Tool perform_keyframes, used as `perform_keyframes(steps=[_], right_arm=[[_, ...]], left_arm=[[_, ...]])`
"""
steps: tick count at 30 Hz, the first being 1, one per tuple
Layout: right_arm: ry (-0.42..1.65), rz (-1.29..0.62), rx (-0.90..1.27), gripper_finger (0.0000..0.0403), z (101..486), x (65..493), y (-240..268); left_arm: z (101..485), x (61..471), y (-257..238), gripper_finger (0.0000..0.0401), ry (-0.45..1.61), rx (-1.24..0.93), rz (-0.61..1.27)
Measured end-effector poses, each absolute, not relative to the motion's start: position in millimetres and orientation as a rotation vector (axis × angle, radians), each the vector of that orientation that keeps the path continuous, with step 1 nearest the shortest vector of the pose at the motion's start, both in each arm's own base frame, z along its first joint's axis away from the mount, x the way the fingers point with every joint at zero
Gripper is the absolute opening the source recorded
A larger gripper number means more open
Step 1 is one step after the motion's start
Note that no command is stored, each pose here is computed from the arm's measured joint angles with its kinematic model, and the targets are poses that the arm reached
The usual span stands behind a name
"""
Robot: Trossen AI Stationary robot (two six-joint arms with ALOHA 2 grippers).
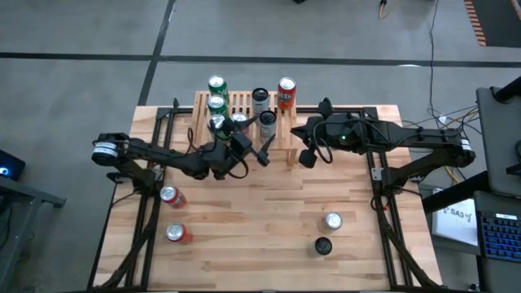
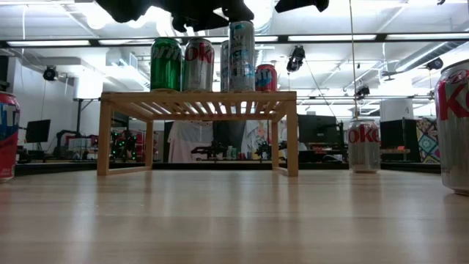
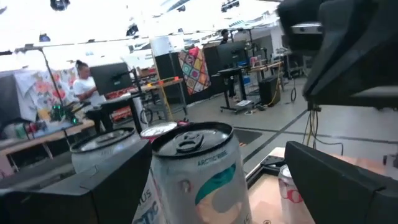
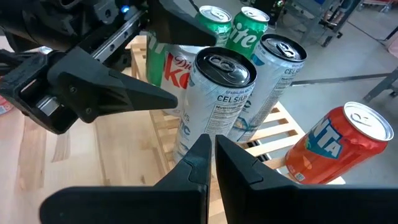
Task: Place canned beverage on shelf
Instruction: Put the top right blue soda can on the shelf
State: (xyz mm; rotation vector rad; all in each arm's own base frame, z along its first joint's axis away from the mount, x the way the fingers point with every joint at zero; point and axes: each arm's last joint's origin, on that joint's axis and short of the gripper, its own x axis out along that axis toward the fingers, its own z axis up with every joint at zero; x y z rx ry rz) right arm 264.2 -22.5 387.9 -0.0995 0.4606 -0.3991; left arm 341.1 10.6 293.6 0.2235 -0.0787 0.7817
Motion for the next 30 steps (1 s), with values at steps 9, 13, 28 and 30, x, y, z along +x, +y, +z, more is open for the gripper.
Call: perform_keyframes(steps=[9, 13, 28, 30], right_arm=[[0.461, -0.399, -0.099, 0.0012, 388, 264, -23], [0.461, -0.399, -0.099, 0.0012, 388, 264, -23], [0.434, -0.385, -0.129, 0.0012, 385, 270, -23], [0.417, -0.353, -0.129, 0.0012, 386, 272, -22]], left_arm=[[281, 349, 19, 0.0352, -0.077, 0.156, 0.814], [284, 352, 20, 0.0352, -0.079, 0.167, 0.827], [307, 339, -7, 0.0352, -0.092, 0.229, 0.773], [315, 332, -14, 0.0352, -0.076, 0.259, 0.751]])
